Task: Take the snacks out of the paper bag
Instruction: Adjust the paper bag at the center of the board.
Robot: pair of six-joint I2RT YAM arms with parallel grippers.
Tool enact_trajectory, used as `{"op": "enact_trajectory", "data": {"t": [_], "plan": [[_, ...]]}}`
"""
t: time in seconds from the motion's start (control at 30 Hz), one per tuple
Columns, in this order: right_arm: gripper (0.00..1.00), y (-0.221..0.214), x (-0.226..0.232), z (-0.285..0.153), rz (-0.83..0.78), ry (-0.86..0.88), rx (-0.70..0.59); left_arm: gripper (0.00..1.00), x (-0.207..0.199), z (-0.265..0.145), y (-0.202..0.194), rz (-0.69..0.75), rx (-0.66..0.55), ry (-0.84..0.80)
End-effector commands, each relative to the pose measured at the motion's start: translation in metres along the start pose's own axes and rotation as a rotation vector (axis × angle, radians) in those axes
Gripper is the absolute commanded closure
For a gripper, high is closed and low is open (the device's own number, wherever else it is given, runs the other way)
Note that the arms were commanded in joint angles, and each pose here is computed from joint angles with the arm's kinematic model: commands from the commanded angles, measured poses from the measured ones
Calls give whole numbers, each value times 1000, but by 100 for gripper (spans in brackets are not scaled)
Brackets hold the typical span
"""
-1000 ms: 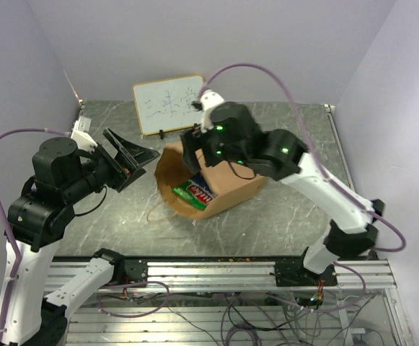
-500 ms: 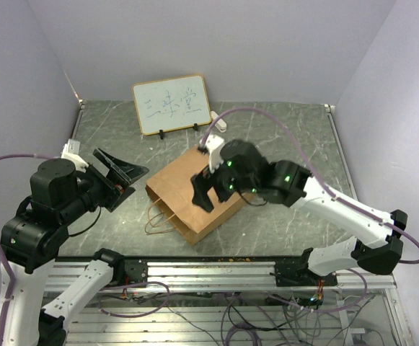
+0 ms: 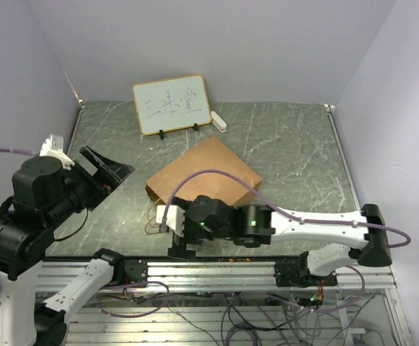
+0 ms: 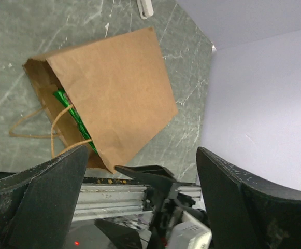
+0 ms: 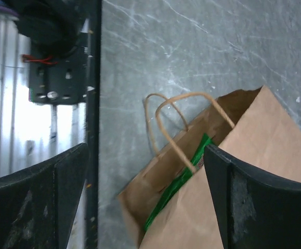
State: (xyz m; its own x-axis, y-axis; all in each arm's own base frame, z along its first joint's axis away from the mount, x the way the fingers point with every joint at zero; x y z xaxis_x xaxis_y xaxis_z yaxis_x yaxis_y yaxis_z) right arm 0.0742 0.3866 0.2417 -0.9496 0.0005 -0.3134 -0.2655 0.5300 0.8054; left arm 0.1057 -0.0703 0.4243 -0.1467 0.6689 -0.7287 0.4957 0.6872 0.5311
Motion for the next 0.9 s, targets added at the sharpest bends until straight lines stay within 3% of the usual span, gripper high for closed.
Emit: {"op": "enact_trajectory", "data": {"t": [0.0, 0.27, 0.4, 0.57, 0.73, 0.87], "plan": [[13, -5, -22, 48, -131, -91, -4, 4, -15, 13, 20, 177, -10, 18], [29, -37, -37, 99, -110, -123, 68, 4, -29, 21, 38, 390, -24, -1], [57, -34, -43, 113, -85, -171, 68, 4, -25, 17, 45, 485, -35, 43], [100, 4, -70, 89, 79, -344, 31, 4, -29, 0, 67, 539, -156, 90], [100, 56, -114, 27, 325, -588, -96, 4, -43, -5, 79, 516, -230, 54], [100, 78, -149, -18, 460, -708, -168, 4, -43, 18, 71, 430, -176, 57]]}}
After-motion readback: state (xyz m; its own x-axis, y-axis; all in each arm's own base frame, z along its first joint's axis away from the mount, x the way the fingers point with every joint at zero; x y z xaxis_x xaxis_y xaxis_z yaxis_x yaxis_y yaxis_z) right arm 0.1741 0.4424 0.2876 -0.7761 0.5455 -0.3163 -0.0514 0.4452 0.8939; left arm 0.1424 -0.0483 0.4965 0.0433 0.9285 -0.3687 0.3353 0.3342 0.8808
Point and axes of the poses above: each gripper's point midway between its finger pads, its own z axis out along the fingers, its own x axis along the line the jaws close on, y = z × x, the point moved 6 cm from there along -z, back along the fingers, and after that the axes turned 2 degrees about -z, right-handed, at the moved point
